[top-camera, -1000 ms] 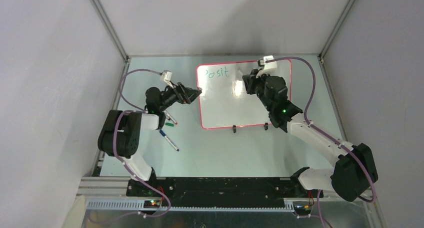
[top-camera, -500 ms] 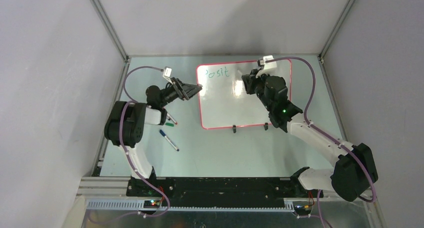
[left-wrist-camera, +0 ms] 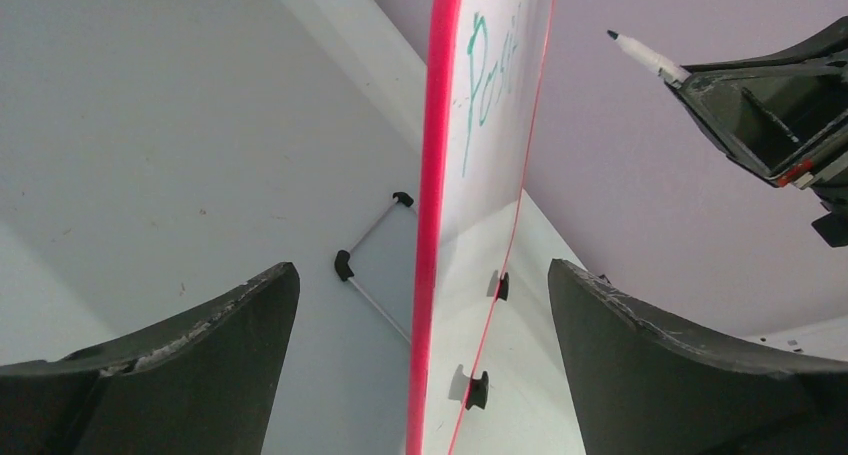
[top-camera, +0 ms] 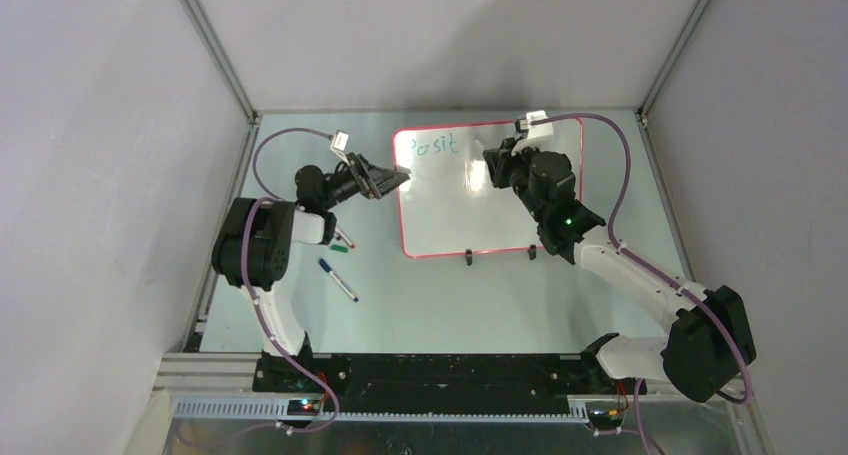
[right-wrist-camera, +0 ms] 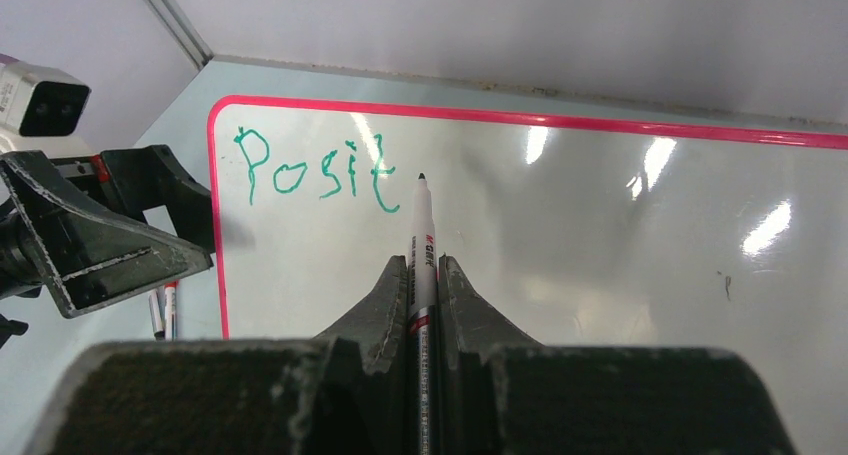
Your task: Write a sentence on the whiteboard
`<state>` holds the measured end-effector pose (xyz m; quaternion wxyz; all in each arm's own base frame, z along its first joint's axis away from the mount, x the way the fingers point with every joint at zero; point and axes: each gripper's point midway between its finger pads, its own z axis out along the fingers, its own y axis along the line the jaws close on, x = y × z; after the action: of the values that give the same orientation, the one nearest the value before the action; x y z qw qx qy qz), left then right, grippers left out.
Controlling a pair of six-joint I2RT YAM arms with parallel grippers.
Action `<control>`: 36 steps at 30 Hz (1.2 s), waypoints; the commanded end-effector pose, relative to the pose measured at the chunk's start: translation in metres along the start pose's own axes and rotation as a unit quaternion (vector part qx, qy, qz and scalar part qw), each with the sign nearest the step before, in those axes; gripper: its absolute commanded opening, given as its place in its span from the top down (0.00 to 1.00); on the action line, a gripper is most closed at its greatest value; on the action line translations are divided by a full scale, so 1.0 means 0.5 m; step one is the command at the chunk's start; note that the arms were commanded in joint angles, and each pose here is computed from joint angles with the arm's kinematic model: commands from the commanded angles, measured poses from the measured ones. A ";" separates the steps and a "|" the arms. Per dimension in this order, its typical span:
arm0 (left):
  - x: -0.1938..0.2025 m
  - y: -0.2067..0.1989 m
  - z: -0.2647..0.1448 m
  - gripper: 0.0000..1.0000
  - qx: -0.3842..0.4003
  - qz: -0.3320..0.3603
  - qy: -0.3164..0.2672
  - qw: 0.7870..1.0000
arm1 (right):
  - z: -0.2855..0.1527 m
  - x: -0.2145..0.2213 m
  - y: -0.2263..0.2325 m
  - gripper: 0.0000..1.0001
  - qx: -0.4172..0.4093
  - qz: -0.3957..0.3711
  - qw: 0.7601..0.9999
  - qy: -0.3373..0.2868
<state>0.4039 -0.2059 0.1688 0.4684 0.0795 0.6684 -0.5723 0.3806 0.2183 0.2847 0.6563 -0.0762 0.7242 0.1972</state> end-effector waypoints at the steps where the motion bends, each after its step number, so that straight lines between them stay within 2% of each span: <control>1: -0.009 -0.008 0.009 0.01 0.001 0.027 0.010 1.000 | 0.001 -0.032 0.009 1.00 -0.006 0.009 0.999 -0.030; 10: 0.003 -0.014 0.015 0.02 -0.013 0.054 0.030 0.998 | 0.004 -0.029 0.010 1.00 -0.008 0.010 1.000 -0.029; 21: -0.001 -0.048 0.012 0.29 0.017 0.076 0.022 0.997 | 0.008 -0.027 0.017 1.00 -0.014 0.010 0.999 -0.029; 26: -0.003 -0.050 0.012 0.47 0.019 0.076 0.021 0.997 | 0.008 -0.026 0.019 1.00 -0.016 0.010 0.999 -0.029; 36: 0.001 -0.040 0.014 0.66 0.010 0.069 0.026 0.997 | 0.009 -0.025 0.018 1.00 -0.015 0.009 0.999 -0.028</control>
<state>0.3964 -0.2155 0.1629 0.4676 0.1177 0.6871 -0.5436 0.3818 0.2225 0.2823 0.6545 -0.0773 0.7241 0.2032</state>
